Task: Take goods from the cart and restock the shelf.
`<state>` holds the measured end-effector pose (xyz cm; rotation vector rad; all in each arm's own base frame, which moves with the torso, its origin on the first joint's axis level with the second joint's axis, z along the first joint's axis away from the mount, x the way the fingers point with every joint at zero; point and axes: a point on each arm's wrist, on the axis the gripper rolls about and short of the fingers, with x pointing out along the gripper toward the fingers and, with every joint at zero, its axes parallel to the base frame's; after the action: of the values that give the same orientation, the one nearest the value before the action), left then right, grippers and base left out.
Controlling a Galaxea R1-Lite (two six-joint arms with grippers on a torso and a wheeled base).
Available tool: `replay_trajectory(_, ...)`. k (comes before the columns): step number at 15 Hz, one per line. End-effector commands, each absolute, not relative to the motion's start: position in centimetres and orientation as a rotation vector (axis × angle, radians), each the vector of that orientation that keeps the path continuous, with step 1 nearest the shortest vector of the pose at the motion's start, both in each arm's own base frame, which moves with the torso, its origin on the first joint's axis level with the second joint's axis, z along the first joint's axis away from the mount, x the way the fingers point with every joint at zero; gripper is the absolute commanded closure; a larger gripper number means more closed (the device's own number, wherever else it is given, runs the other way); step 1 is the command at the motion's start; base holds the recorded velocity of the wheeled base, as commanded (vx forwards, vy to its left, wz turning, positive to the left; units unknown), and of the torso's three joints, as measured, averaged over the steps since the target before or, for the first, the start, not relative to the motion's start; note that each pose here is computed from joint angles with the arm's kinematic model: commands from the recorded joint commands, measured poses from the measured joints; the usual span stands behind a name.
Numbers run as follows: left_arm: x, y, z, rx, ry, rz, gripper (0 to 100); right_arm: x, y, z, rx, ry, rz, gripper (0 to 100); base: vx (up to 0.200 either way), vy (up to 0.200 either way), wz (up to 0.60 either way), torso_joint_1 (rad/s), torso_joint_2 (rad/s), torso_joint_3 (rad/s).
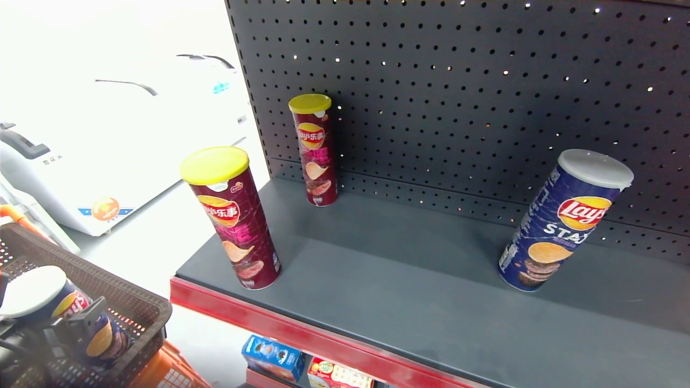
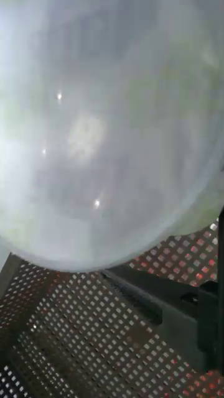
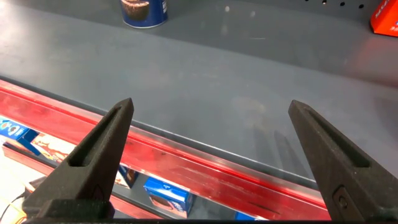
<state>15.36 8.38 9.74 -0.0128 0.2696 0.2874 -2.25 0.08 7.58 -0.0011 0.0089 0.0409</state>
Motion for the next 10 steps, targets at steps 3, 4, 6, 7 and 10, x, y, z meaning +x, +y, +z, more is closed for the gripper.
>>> replay_trajectory(3,15.88,8.67,8.6,-0.029,0.327,0.282,0,-2.25,0.08,7.56,-0.001,0.009,0.041,0,0.0,0.0,0.0,0.0,0.0,0.0)
replay_trajectory(4,15.96,8.68,8.45,-0.03,0.335,0.28,0,-2.25,0.08,7.56,-0.001,0.009,0.041,0,0.0,0.0,0.0,0.0,0.0,0.0)
replay_trajectory(6,16.09,8.76,8.16,-0.037,0.349,0.279,0,-2.25,0.08,7.56,-0.001,0.009,0.041,0,0.0,0.0,0.0,0.0,0.0,0.0)
replay_trajectory(7,16.12,8.78,8.07,-0.039,0.353,0.28,0,-2.25,0.08,7.56,-0.001,0.009,0.041,0,0.0,0.0,0.0,0.0,0.0,0.0)
replay_trajectory(10,16.17,8.81,7.98,-0.041,0.357,0.28,0,-2.26,0.08,7.6,-0.001,0.008,0.041,0,0.0,0.0,0.0,0.0,0.0,0.0)
